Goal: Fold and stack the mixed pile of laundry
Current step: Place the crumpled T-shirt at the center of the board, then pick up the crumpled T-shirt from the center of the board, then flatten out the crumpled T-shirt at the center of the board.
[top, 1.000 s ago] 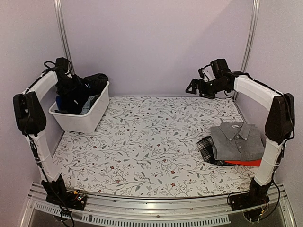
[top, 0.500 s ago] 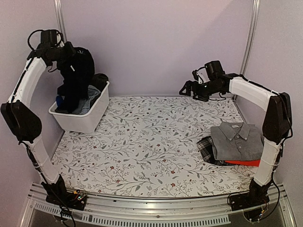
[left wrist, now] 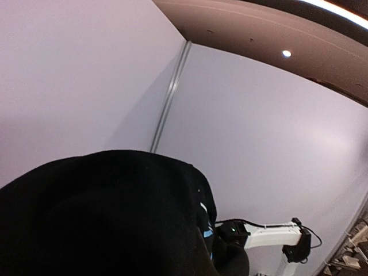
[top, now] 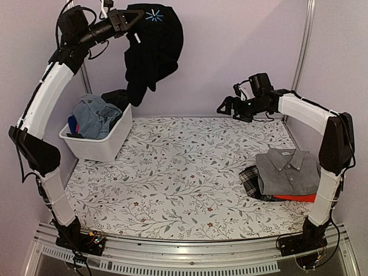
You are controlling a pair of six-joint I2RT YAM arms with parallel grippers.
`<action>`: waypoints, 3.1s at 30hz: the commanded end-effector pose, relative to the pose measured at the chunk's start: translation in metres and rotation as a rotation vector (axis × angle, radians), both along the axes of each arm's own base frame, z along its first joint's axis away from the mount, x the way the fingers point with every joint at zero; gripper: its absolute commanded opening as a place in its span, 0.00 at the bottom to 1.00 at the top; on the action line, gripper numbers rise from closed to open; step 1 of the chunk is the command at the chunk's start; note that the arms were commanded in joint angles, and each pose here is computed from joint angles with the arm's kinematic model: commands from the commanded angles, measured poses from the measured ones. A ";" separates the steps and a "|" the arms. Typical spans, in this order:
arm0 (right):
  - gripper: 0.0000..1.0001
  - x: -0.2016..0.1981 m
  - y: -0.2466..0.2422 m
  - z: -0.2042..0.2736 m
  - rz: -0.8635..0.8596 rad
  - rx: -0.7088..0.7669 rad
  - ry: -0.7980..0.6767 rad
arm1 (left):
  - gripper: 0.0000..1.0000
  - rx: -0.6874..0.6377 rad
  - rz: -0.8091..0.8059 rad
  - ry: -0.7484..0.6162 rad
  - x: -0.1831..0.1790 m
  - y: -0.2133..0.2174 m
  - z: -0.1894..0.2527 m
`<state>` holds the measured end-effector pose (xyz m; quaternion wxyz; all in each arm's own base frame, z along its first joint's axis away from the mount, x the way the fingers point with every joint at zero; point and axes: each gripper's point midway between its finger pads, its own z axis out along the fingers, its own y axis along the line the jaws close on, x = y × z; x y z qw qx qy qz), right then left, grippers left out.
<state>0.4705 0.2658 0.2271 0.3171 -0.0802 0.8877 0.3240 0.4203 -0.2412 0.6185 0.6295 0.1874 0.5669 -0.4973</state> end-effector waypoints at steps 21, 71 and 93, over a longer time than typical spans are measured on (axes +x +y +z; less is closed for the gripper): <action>0.95 -0.049 0.001 -0.071 0.182 -0.089 0.195 | 0.91 0.788 0.068 0.718 -0.015 -0.018 -0.426; 0.00 -0.068 0.068 0.297 0.419 0.533 -0.551 | 0.52 0.642 0.219 0.453 0.005 0.034 -0.357; 0.00 -0.048 0.056 0.310 0.213 0.480 -0.642 | 0.74 0.623 0.255 0.585 -0.003 -0.083 -0.460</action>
